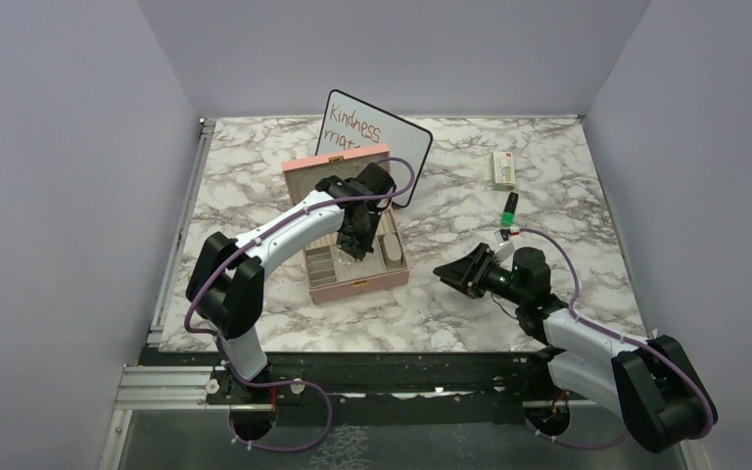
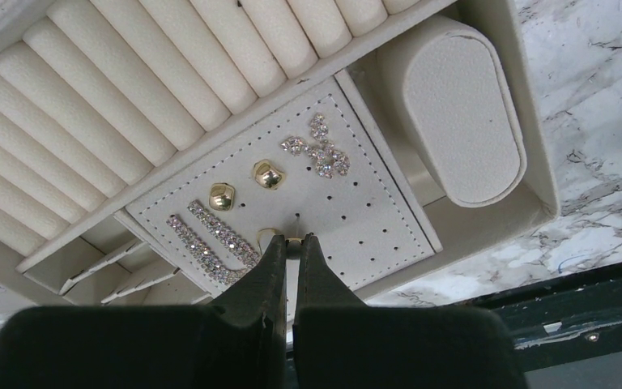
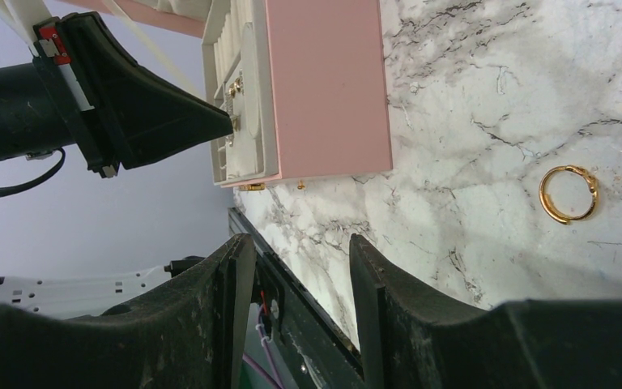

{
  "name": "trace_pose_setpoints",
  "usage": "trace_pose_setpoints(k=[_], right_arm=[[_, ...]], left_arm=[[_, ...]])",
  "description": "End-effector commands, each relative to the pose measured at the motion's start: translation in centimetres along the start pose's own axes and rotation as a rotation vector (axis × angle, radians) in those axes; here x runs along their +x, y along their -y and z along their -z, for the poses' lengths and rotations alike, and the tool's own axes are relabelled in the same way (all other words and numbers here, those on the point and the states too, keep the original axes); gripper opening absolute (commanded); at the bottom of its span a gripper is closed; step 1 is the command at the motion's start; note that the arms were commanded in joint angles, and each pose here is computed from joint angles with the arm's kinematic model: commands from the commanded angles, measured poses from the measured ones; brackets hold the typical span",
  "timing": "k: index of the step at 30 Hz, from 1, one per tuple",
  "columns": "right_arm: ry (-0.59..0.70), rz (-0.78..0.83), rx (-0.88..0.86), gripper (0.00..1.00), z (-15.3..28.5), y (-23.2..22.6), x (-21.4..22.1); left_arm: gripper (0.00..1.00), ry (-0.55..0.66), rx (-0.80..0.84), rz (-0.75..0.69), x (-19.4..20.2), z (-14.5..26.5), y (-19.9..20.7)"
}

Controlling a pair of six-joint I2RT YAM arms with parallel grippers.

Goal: Organize the mixed jewelry

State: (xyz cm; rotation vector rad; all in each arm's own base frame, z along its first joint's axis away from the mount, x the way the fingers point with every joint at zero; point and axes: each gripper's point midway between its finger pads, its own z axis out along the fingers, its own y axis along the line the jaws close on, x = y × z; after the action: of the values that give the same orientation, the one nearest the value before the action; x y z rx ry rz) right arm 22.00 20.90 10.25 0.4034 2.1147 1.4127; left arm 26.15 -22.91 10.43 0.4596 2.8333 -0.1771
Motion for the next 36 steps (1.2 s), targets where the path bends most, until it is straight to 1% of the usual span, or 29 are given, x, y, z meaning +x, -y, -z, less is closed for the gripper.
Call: trace_pose_setpoints(k=[1, 6, 14, 21, 25, 29, 36], right_arm=[[0.015, 0.005, -0.009, 0.51, 0.0, -0.2, -0.2], [0.015, 0.008, -0.01, 0.51, -0.1, -0.3, -0.2], [0.022, 0.013, -0.01, 0.51, 0.1, -0.4, -0.4], [0.023, 0.018, -0.012, 0.51, 0.0, -0.6, -0.5], [0.023, 0.027, -0.016, 0.51, 0.0, -0.7, -0.5], [0.025, 0.065, 0.0, 0.51, 0.0, -0.9, -0.9], [-0.014, 0.209, 0.043, 0.51, -0.2, -2.1, -1.8]], left_arm=[[0.0, -0.018, 0.001, -0.015, 0.7, 0.7, 0.0], [0.0, -0.011, -0.019, -0.004, 0.2, 0.4, -0.1], [0.19, -0.004, -0.025, -0.001, -0.3, 0.3, -0.1], [0.26, 0.009, -0.01, 0.003, -0.5, 0.8, 0.2], [0.29, 0.036, -0.003, 0.009, -1.1, 1.5, 0.4], [0.34, 0.074, 0.006, 0.018, -1.7, 2.3, 0.5], [0.46, 0.181, -0.007, 0.061, -2.4, 3.8, -0.2]])
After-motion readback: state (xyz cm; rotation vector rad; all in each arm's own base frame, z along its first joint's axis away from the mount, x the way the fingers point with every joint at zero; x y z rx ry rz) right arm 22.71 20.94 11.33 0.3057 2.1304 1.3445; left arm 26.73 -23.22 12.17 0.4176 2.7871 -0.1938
